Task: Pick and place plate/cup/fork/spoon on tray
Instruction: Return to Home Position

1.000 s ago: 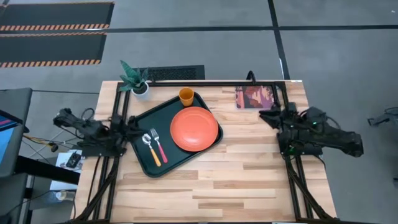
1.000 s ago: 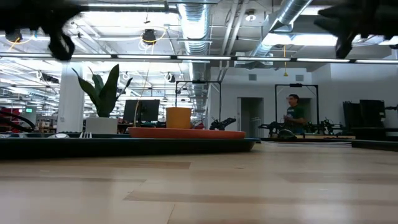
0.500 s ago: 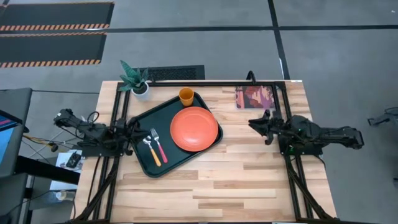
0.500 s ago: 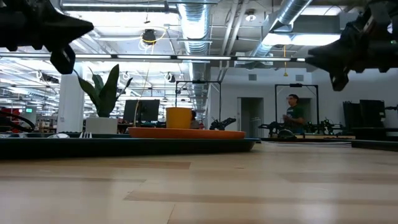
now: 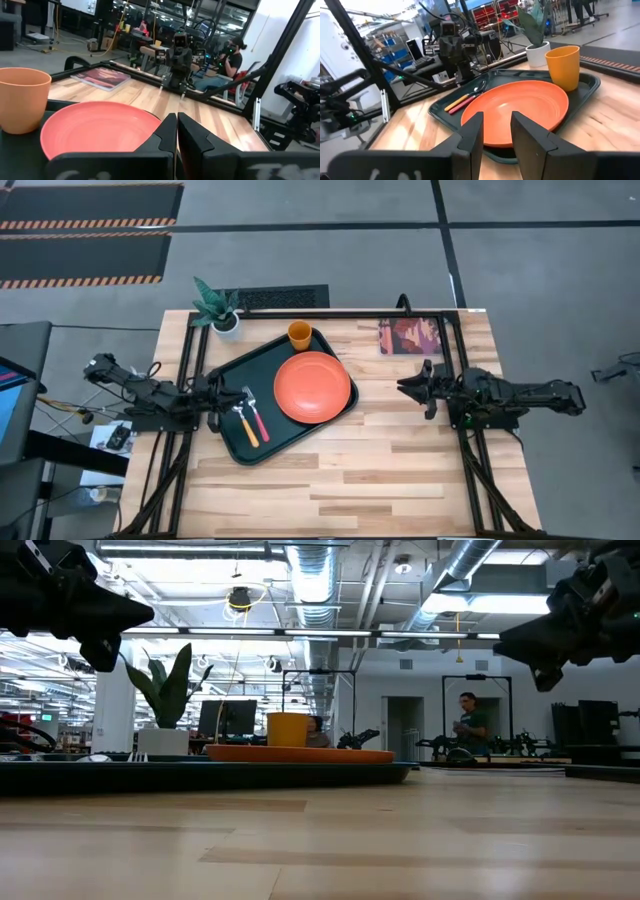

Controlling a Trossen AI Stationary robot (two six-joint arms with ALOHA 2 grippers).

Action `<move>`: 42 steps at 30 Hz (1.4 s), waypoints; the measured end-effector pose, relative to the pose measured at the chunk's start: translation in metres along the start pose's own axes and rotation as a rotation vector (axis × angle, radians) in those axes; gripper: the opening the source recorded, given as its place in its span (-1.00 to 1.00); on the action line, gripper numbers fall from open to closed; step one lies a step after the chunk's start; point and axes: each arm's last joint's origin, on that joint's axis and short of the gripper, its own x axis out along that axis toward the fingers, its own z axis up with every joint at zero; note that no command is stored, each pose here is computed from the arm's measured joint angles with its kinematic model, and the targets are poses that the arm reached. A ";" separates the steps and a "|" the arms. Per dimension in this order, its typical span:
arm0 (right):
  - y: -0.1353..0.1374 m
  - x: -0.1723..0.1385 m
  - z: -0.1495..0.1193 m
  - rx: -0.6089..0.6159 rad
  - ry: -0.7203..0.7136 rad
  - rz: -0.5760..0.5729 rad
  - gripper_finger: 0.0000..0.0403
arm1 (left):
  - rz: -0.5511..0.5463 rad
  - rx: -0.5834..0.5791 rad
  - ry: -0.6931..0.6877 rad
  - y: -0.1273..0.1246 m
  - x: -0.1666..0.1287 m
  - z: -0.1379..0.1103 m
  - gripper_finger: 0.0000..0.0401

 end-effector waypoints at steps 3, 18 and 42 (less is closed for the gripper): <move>0.000 0.000 0.000 -0.027 0.001 -0.001 -0.39 | 0.000 -0.002 0.000 0.000 0.000 0.000 -1.00; 0.000 0.000 0.000 -0.028 0.002 -0.001 -0.39 | 0.000 -0.005 0.001 0.000 0.000 0.000 -1.00; 0.000 0.000 -0.001 -0.027 0.001 -0.002 -0.39 | 0.000 -0.004 0.002 0.000 0.000 0.000 -1.00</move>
